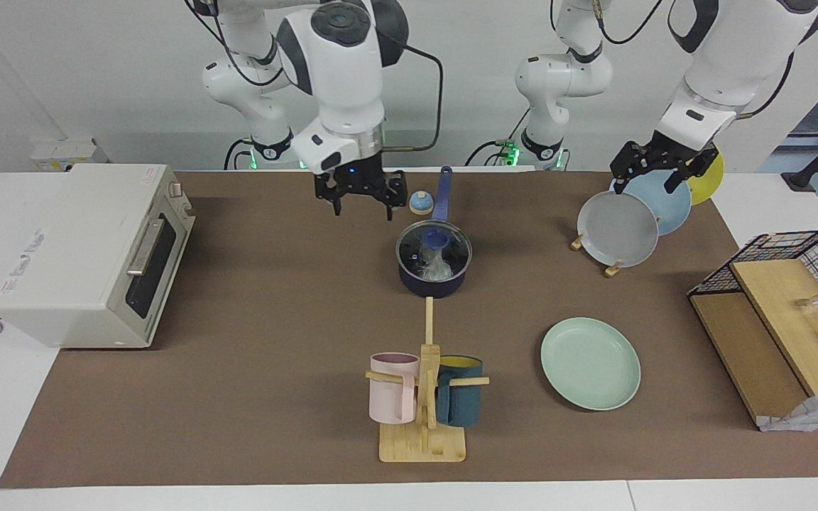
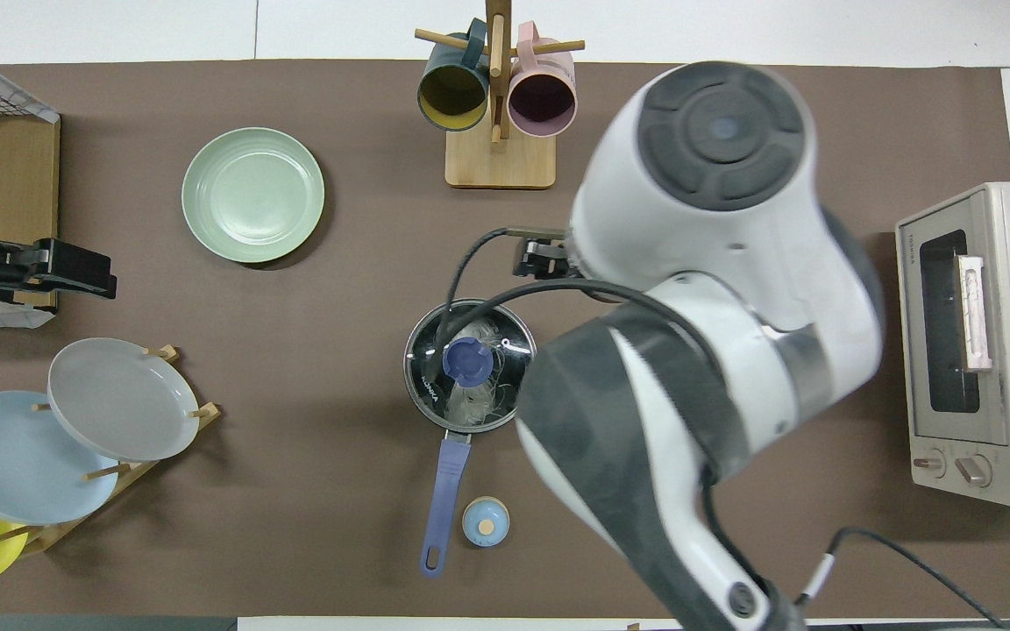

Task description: Transfer vermicelli from pot to plate

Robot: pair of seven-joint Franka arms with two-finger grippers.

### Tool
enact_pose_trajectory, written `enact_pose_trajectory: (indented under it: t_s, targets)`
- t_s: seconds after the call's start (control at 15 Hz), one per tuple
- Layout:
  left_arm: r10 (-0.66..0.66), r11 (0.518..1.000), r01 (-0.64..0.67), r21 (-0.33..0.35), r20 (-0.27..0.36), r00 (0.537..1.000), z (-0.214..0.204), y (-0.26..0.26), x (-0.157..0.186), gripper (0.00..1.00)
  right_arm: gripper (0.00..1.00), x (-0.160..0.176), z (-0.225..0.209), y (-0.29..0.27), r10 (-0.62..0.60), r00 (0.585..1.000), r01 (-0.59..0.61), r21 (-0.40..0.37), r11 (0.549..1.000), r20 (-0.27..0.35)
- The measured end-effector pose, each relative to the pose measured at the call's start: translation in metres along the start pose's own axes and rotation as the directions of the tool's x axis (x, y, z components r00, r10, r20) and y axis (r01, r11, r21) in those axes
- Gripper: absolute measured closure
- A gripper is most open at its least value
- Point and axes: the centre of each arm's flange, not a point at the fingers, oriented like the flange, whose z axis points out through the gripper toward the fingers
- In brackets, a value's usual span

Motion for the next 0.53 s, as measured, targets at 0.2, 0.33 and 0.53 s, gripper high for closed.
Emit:
enact_pose_trajectory:
  t_s: [0.2,0.33,0.53]
  targets:
    - [0.000,1.000,0.000,0.000,0.000,1.000,0.000,0.000,0.000,0.00,0.00,-0.008,0.012,-0.025,-0.005,1.000,0.005,0.007,1.000,-0.008]
    - [0.000,1.000,0.000,0.000,0.000,1.000,0.000,0.000,0.000,0.00,0.00,-0.016,0.011,-0.034,-0.022,1.000,0.022,0.008,1.000,-0.010]
    - [0.000,1.000,0.000,0.000,0.000,1.000,0.000,0.000,0.000,0.00,0.00,-0.024,0.027,-0.059,-0.012,1.000,0.012,0.010,1.000,-0.016]
